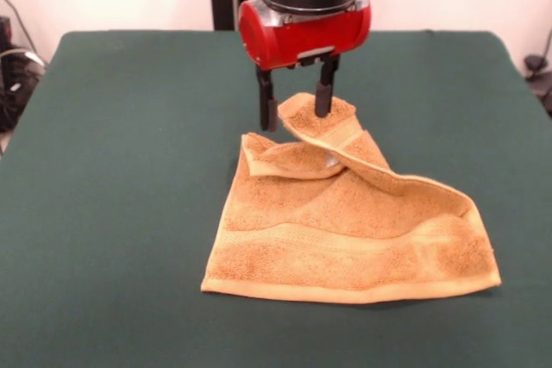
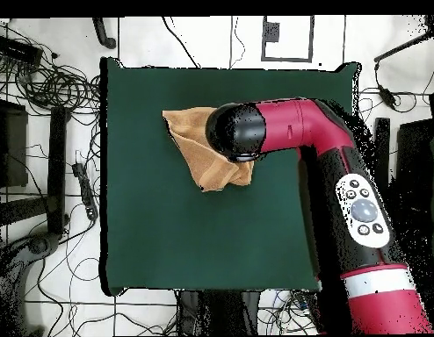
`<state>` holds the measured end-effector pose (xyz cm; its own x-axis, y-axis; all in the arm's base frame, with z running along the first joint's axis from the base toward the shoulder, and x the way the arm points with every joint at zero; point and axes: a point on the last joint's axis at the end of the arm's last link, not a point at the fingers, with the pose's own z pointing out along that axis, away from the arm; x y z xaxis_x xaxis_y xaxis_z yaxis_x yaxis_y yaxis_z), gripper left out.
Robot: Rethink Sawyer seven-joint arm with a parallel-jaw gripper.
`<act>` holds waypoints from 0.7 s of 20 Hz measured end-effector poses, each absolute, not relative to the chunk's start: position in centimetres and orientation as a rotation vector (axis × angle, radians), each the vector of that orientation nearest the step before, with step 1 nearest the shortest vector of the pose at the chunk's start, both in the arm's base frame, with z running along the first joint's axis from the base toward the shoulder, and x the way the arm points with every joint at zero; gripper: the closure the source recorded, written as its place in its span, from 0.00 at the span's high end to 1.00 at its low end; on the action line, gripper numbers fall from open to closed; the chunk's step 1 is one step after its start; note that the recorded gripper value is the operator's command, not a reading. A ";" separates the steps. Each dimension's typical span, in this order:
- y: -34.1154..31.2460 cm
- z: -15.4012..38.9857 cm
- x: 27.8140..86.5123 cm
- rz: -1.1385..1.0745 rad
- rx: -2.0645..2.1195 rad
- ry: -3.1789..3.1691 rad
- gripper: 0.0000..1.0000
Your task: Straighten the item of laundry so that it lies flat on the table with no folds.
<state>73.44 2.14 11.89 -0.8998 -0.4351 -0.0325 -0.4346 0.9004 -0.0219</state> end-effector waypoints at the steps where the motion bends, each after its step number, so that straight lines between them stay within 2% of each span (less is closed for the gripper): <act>1: 2.0 11.8 73.4 -0.020 -0.691 3.029 1.00; 14: 1.7 10.3 72.9 -0.041 -0.720 3.039 1.00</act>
<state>72.86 1.65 10.28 -0.8937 -0.4485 -0.0115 -0.4480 0.8936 -0.0295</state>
